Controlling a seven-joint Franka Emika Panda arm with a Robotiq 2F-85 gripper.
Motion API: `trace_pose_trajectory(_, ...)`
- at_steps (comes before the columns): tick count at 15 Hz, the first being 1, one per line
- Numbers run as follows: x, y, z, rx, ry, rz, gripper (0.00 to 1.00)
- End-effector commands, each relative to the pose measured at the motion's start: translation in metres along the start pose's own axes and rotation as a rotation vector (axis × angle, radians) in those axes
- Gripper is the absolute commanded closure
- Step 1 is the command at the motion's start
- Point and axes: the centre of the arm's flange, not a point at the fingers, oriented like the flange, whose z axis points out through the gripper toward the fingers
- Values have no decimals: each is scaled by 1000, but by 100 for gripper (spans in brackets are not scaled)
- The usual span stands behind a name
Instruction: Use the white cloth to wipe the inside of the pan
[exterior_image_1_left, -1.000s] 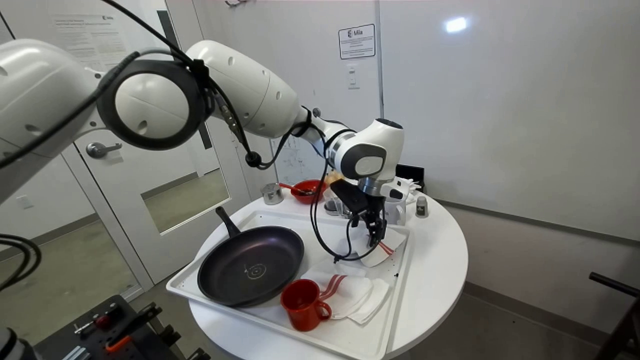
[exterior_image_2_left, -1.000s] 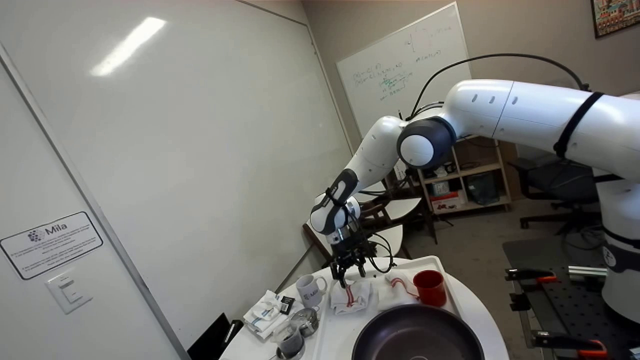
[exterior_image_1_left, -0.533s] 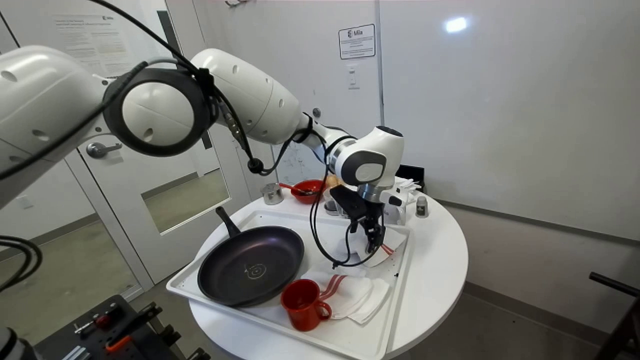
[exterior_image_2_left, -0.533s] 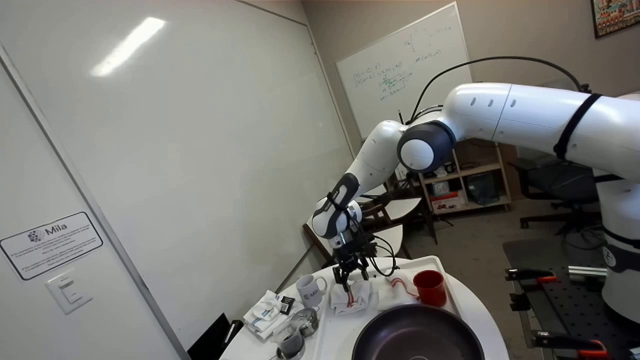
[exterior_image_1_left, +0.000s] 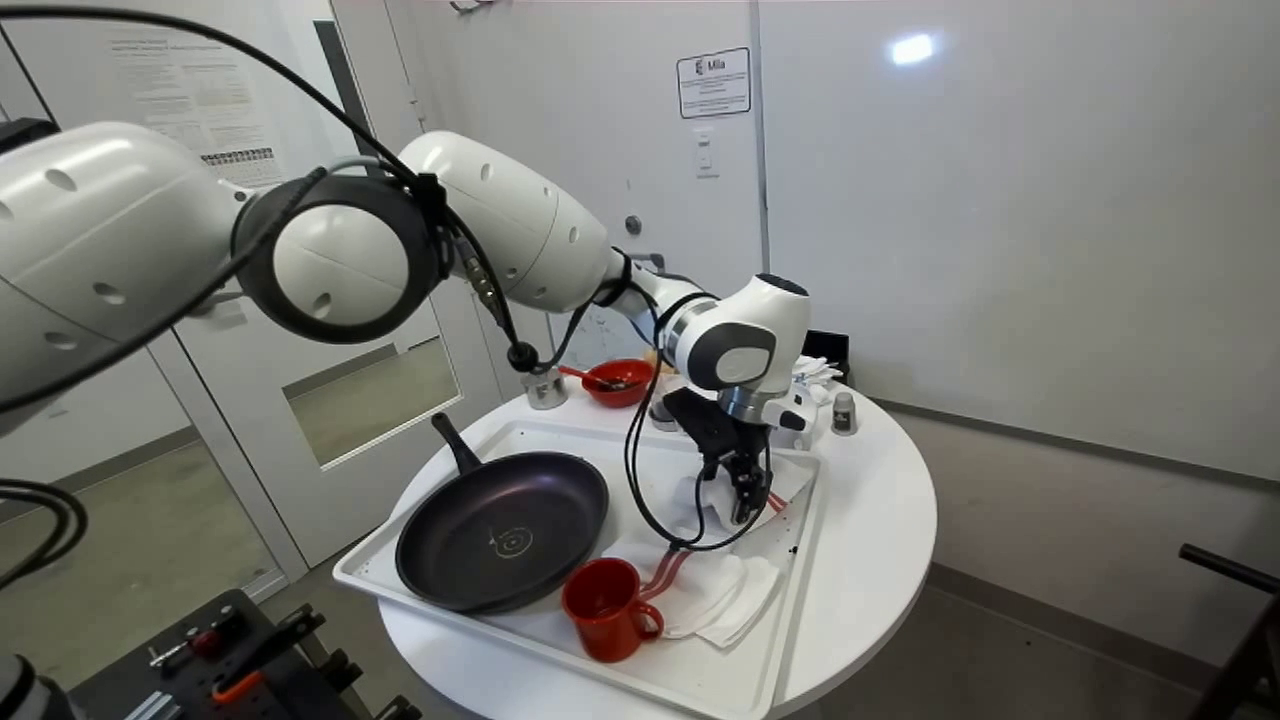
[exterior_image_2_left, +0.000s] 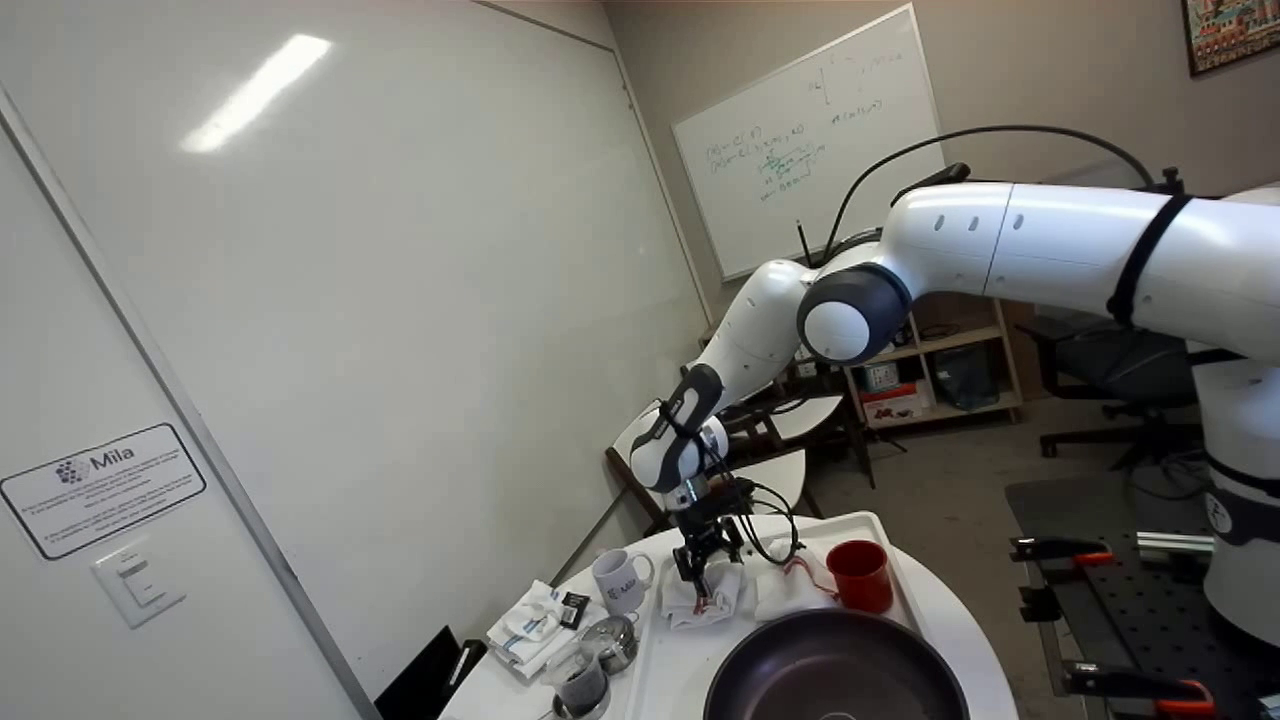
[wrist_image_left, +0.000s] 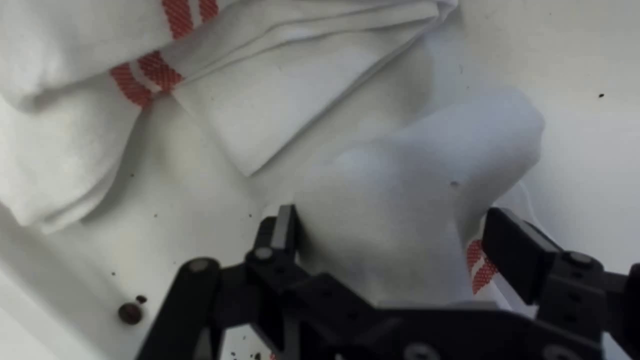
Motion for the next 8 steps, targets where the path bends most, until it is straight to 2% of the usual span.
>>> trace_pose_trajectory(1, 18, 2, 0, -20, -8, 16, 33)
trace_pose_trajectory(8, 22, 10, 0, -26, -14, 21, 86)
